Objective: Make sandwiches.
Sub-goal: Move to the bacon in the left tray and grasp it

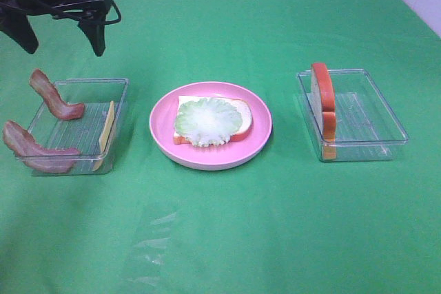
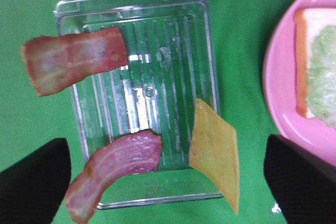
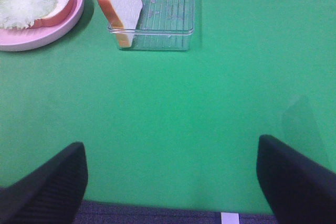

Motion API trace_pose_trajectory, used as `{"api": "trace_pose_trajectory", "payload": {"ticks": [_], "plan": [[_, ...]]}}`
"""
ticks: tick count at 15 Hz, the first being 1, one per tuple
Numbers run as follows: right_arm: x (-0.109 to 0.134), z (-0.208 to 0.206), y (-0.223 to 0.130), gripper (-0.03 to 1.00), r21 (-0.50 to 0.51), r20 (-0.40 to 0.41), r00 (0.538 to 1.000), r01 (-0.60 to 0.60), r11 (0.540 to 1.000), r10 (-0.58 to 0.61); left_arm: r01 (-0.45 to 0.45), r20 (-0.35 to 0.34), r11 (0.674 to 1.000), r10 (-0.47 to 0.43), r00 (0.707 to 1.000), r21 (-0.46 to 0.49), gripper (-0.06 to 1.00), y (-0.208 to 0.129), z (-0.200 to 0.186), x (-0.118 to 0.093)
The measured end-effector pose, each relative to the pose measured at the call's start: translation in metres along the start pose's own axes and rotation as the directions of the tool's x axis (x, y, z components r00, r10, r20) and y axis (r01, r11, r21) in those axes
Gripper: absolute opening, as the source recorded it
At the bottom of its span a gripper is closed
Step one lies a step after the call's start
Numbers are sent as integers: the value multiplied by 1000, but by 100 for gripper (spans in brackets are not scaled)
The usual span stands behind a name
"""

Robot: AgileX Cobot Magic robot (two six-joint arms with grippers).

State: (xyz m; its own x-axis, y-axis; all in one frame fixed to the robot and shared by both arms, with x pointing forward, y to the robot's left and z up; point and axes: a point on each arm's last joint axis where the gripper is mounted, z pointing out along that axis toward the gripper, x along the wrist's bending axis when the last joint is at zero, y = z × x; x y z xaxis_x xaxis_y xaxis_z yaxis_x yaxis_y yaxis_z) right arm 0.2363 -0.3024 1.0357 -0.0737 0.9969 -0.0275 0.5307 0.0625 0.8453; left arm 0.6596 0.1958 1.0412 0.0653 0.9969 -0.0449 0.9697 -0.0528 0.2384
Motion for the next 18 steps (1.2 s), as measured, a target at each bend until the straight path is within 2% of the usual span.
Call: {"api": "trace_pose_trajectory", "payload": {"ticks": [5,8,9,11,15,18], "plan": [[0,0,0,85,0,0,1000,0,1000,0,55,-29,998,-55,998,-5,91,7,-1,52],[0,0,0,85,0,0,1000,0,1000,0,129,-50,992,-129,990,-11,91,7,-2,92],[0,0,0,85,0,0,1000,0,1000,0,139,-53,990,-139,989,-12,91,7,-3,97],[0,0,0,85,0,0,1000,0,1000,0,176,-30,984,-177,984,-12,91,6,-4,115],[0,0,0,85,0,0,1000,0,1000,0,191,29,981,-191,981,-26,91,9,-1,111],[0,0,0,85,0,0,1000,0,1000,0,209,58,977,-206,977,-37,90,16,19,111]]}}
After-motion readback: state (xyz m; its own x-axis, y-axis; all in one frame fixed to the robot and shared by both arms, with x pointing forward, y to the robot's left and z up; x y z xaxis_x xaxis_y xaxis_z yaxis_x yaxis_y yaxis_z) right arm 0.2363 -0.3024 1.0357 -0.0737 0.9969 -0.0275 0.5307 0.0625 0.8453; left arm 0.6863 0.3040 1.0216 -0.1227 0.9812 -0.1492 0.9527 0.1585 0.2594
